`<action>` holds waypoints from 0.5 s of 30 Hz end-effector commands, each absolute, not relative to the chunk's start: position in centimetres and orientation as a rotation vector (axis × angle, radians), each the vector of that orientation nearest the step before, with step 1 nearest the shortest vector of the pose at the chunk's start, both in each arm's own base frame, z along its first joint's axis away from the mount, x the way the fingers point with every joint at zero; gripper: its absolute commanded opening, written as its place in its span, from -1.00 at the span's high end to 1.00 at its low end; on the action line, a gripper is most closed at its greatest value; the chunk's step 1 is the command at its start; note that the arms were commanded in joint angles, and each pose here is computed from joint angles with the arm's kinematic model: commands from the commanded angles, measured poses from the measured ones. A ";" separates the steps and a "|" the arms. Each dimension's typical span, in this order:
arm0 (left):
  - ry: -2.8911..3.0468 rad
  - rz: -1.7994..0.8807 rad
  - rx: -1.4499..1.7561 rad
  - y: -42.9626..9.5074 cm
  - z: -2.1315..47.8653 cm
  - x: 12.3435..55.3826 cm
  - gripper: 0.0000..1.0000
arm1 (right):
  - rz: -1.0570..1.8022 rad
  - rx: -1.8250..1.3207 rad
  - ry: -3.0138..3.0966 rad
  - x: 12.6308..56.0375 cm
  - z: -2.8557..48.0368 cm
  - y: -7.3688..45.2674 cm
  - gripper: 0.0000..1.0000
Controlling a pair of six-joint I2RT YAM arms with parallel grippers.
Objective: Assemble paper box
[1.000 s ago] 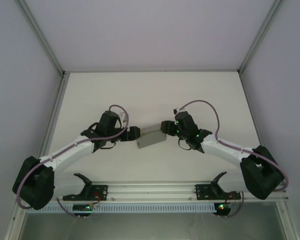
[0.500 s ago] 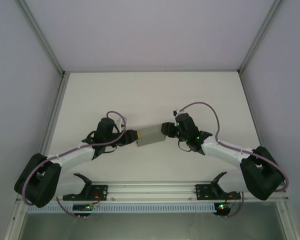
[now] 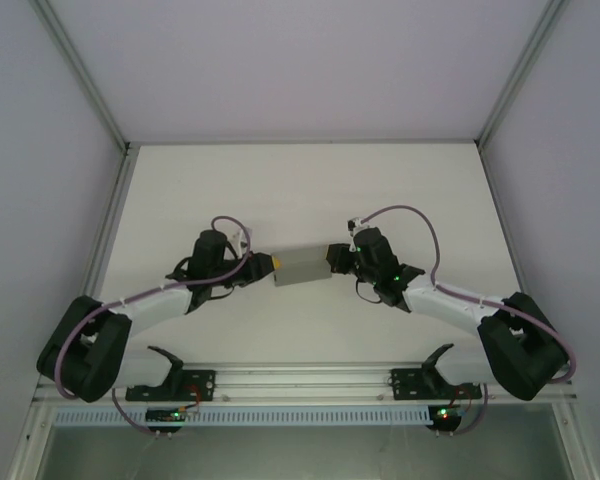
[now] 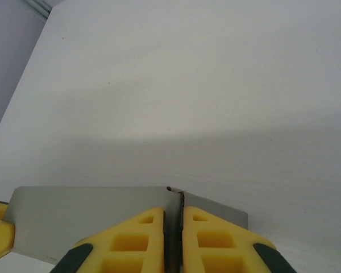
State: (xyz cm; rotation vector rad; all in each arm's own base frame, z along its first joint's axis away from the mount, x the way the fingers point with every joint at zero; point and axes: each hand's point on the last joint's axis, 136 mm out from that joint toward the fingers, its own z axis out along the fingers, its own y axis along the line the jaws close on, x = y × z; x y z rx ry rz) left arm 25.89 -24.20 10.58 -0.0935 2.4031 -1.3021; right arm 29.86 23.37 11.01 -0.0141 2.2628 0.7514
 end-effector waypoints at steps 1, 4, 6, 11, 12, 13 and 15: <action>2.606 -1.084 -0.141 -21.9 7.1 24.2 0.43 | 0.490 -0.082 2.716 22.9 1.1 19.0 0.77; 2.535 -1.043 -0.091 -22.0 9.5 25.8 0.15 | 0.538 -0.103 2.671 24.2 3.3 20.0 0.74; 2.485 -1.040 -0.069 -22.1 11.0 26.8 0.05 | 0.590 -0.113 2.632 25.0 5.0 21.0 0.60; 2.424 -0.952 0.042 -22.0 14.3 28.2 -0.91 | 0.633 -0.138 2.498 27.8 9.5 22.1 0.31; 2.400 -0.920 0.054 -21.7 15.0 28.6 -0.99 | 0.642 -0.143 2.467 28.4 10.4 22.2 0.23; 2.372 -0.881 0.056 -21.3 15.8 29.0 -0.99 | 0.648 -0.151 2.431 29.1 11.5 22.3 0.07; 2.334 -0.795 0.051 -20.3 17.0 29.8 -0.99 | 0.661 -0.188 2.365 30.1 13.6 22.6 -0.14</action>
